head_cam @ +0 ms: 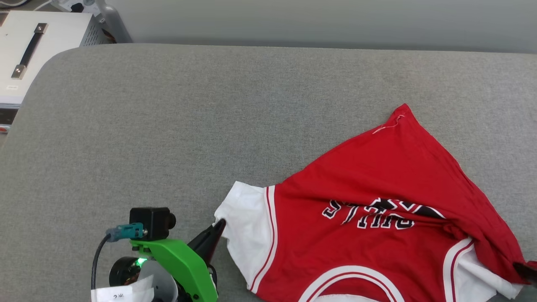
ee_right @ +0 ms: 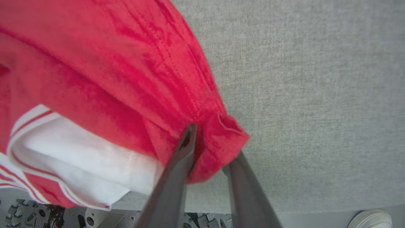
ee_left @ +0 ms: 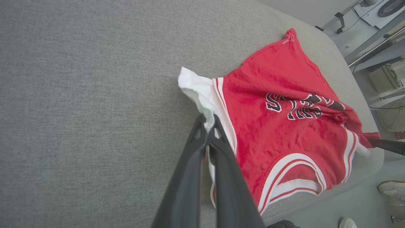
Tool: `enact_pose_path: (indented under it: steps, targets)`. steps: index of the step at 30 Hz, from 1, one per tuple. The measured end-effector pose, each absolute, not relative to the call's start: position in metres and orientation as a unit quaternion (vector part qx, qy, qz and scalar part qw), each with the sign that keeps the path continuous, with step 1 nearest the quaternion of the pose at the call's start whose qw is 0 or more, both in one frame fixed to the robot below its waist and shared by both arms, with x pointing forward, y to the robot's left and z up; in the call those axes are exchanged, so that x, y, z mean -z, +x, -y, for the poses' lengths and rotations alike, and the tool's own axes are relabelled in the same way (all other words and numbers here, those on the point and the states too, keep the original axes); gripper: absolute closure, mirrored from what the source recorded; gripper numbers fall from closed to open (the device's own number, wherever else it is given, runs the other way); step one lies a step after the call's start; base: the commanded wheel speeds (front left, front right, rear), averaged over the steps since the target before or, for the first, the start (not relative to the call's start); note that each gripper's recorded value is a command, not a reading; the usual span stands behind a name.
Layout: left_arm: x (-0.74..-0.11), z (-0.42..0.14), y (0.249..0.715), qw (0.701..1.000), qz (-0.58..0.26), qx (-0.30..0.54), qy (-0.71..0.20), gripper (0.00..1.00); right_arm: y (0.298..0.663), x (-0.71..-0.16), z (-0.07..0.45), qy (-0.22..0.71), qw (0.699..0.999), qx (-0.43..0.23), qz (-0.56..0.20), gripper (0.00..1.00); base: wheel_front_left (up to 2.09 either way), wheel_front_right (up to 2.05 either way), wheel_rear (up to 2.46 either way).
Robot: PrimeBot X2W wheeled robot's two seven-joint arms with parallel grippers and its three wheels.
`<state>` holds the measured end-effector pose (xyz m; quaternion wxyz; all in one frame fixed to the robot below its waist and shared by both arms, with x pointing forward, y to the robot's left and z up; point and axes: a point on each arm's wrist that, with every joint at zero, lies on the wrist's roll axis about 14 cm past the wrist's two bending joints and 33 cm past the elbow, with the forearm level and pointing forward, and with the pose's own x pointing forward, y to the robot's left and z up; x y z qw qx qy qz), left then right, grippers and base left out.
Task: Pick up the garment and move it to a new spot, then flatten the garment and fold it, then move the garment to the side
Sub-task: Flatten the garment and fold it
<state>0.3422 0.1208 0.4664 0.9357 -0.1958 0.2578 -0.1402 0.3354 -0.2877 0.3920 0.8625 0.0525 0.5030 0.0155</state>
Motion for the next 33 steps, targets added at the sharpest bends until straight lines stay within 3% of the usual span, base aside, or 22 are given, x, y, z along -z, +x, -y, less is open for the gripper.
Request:
enact_pose_path:
  steps: [13,21,33]
  targets:
    - [-0.475,-0.120,0.339,0.936,-0.251,0.143,-0.202,1.00,0.413,-0.468,0.232,-0.005,0.896,-0.124,-0.426,0.00,0.00,0.00,0.00]
    - [-0.469,-0.125,0.347,0.936,-0.257,0.132,-0.203,1.00,0.471,-0.477,0.193,-0.051,0.889,-0.171,-0.421,0.00,0.00,0.00,0.00]
    - [-0.447,-0.135,0.353,0.929,-0.275,0.098,-0.226,1.00,0.540,-0.436,0.154,-0.090,0.860,-0.200,-0.461,0.00,0.00,0.00,0.00]
